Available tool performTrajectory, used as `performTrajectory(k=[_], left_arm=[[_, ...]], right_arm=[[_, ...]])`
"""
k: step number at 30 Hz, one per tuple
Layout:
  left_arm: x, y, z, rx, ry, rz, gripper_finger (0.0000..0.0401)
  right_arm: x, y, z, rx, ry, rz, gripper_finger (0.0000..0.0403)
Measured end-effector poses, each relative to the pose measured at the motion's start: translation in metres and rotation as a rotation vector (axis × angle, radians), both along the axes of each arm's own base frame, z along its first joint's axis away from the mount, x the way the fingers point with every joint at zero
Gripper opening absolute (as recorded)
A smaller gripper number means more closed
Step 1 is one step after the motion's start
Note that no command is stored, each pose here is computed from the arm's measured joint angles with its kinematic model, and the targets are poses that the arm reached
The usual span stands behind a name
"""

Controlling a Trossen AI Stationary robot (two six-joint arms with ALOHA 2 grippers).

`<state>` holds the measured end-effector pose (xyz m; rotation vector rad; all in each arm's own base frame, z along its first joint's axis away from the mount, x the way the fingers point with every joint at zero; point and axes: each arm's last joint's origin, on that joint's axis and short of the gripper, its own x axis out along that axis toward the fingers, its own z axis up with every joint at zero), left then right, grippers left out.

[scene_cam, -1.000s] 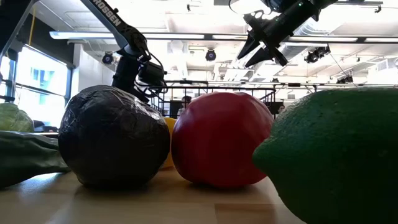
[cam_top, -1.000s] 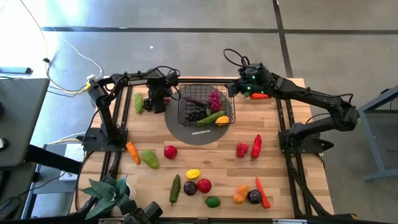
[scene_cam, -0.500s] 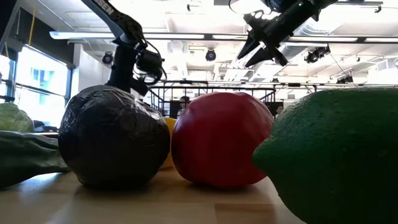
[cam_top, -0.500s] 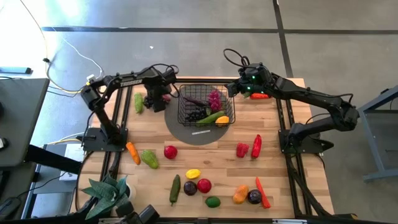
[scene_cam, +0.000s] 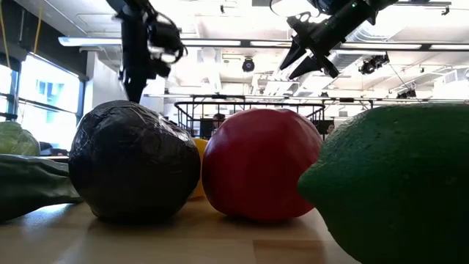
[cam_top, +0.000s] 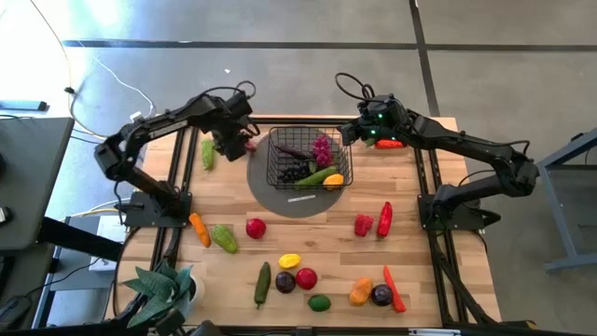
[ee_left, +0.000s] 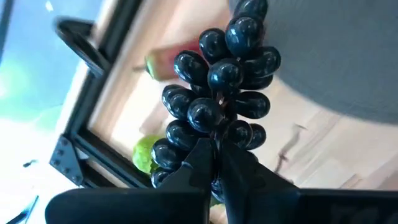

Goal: Build produce basket
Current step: Put the black grapes into the black mesh basket

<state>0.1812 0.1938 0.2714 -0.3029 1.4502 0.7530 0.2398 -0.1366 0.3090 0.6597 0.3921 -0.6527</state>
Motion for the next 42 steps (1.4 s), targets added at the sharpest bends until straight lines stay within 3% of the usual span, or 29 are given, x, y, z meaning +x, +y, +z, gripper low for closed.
performTrajectory(k=[11, 20, 30, 42], left_arm=[[0.011, -0.02, 0.074, 0.128, -0.382, -0.11, 0.0003], [0.049, -0.027, 0.088, 0.128, -0.696, -0.305, 0.0004], [0.083, -0.024, 0.066, 0.099, -0.691, -0.356, 0.0034], [0.109, -0.016, 0.035, 0.033, -0.645, -0.33, 0.0132]], right_arm=[[0.0, 0.0, 0.0, 0.03, -0.018, -0.022, 0.016], [0.006, 0.011, 0.0, 0.066, -0.037, -0.008, 0.016], [0.016, 0.042, -0.005, 0.215, -0.028, 0.026, 0.016], [0.016, 0.098, -0.021, 0.437, 0.134, 0.027, 0.016]])
